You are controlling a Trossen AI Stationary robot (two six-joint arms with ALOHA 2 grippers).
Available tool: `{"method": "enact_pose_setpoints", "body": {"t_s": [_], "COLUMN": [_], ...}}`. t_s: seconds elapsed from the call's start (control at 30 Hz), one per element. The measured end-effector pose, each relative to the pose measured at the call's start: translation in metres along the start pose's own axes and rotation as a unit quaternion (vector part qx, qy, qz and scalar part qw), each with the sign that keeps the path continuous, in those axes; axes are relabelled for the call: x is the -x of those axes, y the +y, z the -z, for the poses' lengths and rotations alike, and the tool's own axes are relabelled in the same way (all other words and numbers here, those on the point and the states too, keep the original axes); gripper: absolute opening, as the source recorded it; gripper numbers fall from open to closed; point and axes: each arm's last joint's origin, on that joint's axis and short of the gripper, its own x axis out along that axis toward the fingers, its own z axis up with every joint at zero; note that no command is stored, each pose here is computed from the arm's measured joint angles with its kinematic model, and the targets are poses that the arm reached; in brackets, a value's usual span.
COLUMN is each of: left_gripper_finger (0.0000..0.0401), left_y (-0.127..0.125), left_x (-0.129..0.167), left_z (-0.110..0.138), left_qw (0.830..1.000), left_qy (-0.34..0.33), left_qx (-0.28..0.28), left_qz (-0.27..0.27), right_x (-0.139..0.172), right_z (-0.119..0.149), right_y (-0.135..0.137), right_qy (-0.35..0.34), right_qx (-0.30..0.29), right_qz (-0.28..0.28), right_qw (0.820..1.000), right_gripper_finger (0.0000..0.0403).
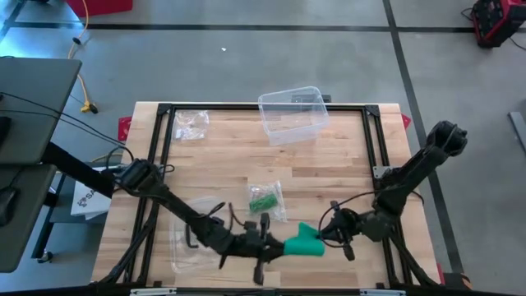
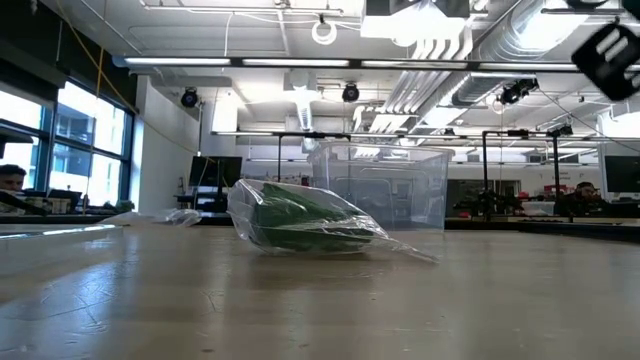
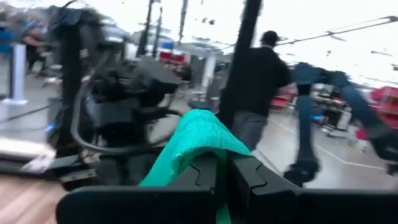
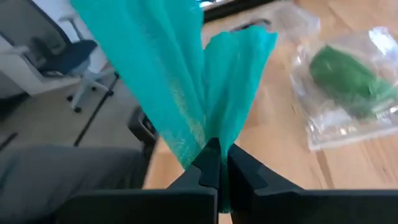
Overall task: Roll bandage
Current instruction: Roll the blue bandage
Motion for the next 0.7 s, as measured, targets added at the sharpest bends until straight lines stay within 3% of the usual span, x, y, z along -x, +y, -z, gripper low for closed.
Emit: {"method": "enact_pose_setpoints", "body": {"t_s": [0.23, 0.37, 0.5, 0.6, 0.7], "left_gripper_finger": [0.0001, 0.0001, 0.0001, 0.0001, 0.0001], "left_y": [0.033, 0.039, 0.039, 0.036, 0.033], "left_x": [-0.019, -0.022, -0.022, -0.021, -0.019], "left_z": [0.03, 0.037, 0.038, 0.038, 0.038], "left_qw": [0.998, 0.997, 0.994, 0.994, 0.994], "left_qy": [-0.012, -0.025, -0.026, -0.026, -0.027], "left_qx": [0.053, 0.074, 0.101, 0.103, 0.106], "left_qz": [-0.029, 0.001, -0.005, -0.006, -0.019], "right_x": [-0.006, -0.003, 0.004, 0.016, 0.03], "right_z": [0.015, 0.01, -0.001, -0.009, -0.014], "right_y": [-0.009, -0.008, -0.013, -0.024, -0.036], "right_qy": [0.016, 0.018, 0.033, 0.045, 0.048], "right_qx": [0.009, 0.0, 0.002, -0.006, -0.023], "right_qz": [0.01, -0.012, -0.043, -0.021, 0.028], "right_qw": [1.0, 1.0, 0.999, 0.999, 0.998], "right_gripper_finger": [0.0017, 0.0078, 0.0153, 0.0192, 0.0204]}}
